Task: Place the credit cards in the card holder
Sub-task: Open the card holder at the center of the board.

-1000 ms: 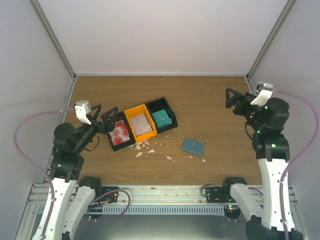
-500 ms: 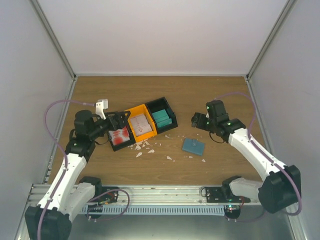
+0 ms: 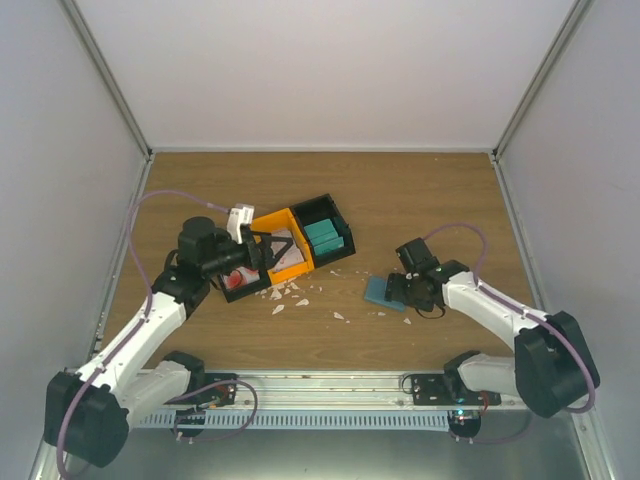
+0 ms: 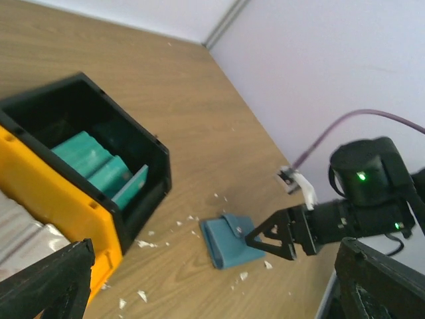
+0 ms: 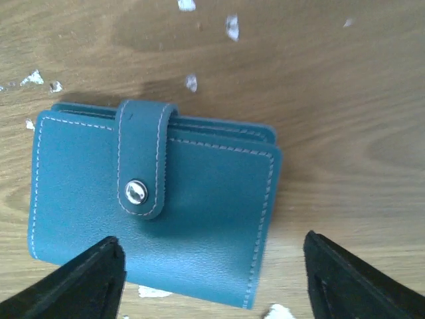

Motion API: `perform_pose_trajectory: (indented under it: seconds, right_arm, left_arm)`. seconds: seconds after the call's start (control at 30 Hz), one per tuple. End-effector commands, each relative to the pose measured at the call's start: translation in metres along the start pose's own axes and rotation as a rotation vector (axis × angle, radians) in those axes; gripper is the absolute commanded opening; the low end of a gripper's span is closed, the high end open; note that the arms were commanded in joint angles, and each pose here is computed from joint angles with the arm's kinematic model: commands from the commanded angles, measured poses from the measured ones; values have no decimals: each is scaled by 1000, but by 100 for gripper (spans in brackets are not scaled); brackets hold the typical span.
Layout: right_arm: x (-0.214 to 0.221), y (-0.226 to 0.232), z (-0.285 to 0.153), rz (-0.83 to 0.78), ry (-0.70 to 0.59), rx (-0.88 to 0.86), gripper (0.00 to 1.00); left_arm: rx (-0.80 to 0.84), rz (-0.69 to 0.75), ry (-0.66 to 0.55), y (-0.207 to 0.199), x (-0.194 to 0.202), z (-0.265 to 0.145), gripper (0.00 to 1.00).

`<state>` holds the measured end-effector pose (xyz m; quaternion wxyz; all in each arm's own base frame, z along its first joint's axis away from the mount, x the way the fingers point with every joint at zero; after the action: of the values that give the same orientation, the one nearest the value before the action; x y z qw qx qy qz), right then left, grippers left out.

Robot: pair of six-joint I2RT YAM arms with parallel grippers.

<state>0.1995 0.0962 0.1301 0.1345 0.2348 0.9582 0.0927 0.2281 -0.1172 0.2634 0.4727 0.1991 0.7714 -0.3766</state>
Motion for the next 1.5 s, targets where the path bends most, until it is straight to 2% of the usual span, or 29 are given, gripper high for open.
perform_pose_trajectory:
  seconds: [0.0, 0.13, 0.3, 0.37, 0.53, 0.7, 0.8, 0.87, 1.1, 1.27, 1.47]
  right_arm:
    - [10, 12, 11, 6, 96, -127, 69]
    - [19, 22, 14, 35, 175, -231, 60]
    - [29, 40, 14, 63, 304, -451, 59]
    - [30, 41, 14, 66, 310, -460, 60]
    - [12, 24, 2, 36, 94, -231, 72]
    - [-8, 32, -3, -100, -41, -154, 74]
    - [-16, 46, 12, -203, -16, -135, 69]
    - [-16, 55, 21, -242, 19, -163, 62]
    - [-2, 49, 36, -234, 104, -209, 41]
    - [16, 37, 47, -170, 182, -263, 37]
    - [31, 32, 52, -73, 258, -382, 35]
  left_arm:
    - [43, 28, 16, -13, 7, 16, 99]
    - [44, -22, 73, -16, 22, 29, 99]
    - [34, -77, 127, -15, 41, 42, 99]
    - [20, -91, 144, -14, 46, 46, 99]
    - [5, -101, 181, -14, 55, 54, 98]
    - [5, -119, 231, -16, 68, 65, 98]
    - [11, -145, 256, -21, 76, 74, 96]
    - [16, -173, 282, -24, 84, 80, 93]
    - [55, -248, 353, -39, 111, 103, 83]
    - [41, -309, 399, -41, 131, 122, 73]
    - [43, -347, 432, -42, 146, 143, 69]
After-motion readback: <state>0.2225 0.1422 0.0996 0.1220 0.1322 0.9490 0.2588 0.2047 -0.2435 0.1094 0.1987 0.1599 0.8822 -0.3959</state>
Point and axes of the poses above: each gripper's point midway between its finger pads, its own z axis out along the fingers, its own y axis along the line the jaws close on, x = y × z, the point moved 9 cm from there along -z, back along the fingers, and after that the axes turned 15 degrees about z, right-handed, at the moved point
